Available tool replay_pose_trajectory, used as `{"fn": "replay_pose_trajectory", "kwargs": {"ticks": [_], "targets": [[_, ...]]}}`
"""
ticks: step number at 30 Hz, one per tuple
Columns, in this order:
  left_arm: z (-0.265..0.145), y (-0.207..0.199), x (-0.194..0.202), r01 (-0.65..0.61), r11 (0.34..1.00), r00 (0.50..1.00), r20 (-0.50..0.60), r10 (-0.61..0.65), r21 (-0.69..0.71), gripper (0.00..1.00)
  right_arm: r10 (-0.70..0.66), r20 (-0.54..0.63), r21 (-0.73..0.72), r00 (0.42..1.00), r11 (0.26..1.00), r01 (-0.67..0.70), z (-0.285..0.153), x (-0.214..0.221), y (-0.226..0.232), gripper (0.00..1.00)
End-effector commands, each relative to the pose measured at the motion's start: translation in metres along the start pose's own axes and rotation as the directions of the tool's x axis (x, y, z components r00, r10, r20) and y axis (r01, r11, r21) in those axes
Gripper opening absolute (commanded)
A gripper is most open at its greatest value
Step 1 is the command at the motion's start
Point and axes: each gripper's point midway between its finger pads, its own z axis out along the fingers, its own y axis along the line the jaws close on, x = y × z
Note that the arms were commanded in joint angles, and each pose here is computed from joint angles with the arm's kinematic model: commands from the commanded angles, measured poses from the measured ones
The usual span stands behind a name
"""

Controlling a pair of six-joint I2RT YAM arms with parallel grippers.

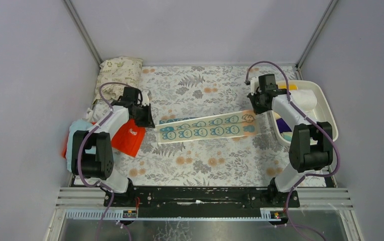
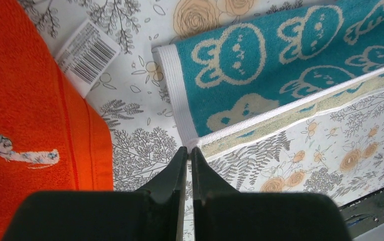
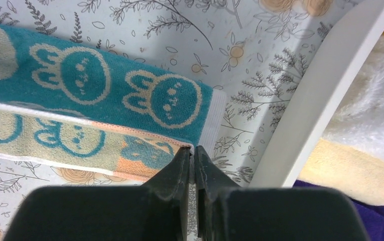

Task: Roll the towels
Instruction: Fold the towel at the center of the board.

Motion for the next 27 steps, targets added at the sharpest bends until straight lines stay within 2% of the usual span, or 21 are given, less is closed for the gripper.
{"fn": "replay_pose_trajectory", "kwargs": {"ticks": [1, 10, 14, 18, 23, 25, 27], "targets": [[-0.002, 0.005, -0.002, 0.021, 0.999, 0.999, 0.047, -0.019, -0.041, 0.0, 0.046, 0.019, 0.064, 0.999, 0.997, -0.047, -0.007, 0.002, -0.008, 0.06], [0.017, -0.003, 0.031, 0.008, 0.995, 0.998, -0.059, -0.014, -0.097, 0.0, 0.085, -0.057, 0.04, 0.995, 0.996, -0.083, 0.005, 0.026, 0.009, 0.1], [0.017, 0.0, 0.038, 0.028, 0.989, 0.998, -0.059, -0.037, -0.148, 0.0, 0.096, -0.1, 0.016, 0.99, 0.995, -0.095, 0.006, 0.035, 0.022, 0.11], [0.009, 0.002, 0.037, 0.04, 0.983, 0.998, -0.035, -0.048, -0.182, 0.03, 0.143, -0.128, -0.019, 0.981, 0.989, -0.147, 0.002, 0.041, 0.032, 0.2], [-0.008, -0.015, 0.037, 0.057, 0.99, 0.998, 0.01, -0.057, -0.131, 0.22, 0.222, -0.141, 0.038, 0.965, 0.975, -0.219, -0.013, 0.05, 0.029, 0.34], [-0.015, -0.026, 0.039, 0.079, 0.994, 0.997, 0.024, -0.077, -0.081, 0.28, 0.252, -0.118, 0.055, 0.961, 0.968, -0.247, -0.023, 0.049, 0.028, 0.42], [-0.021, -0.034, 0.044, 0.116, 0.992, 0.993, 0.039, -0.114, -0.046, 0.3, 0.287, -0.08, 0.043, 0.955, 0.958, -0.284, -0.034, 0.046, 0.032, 0.45]]}}
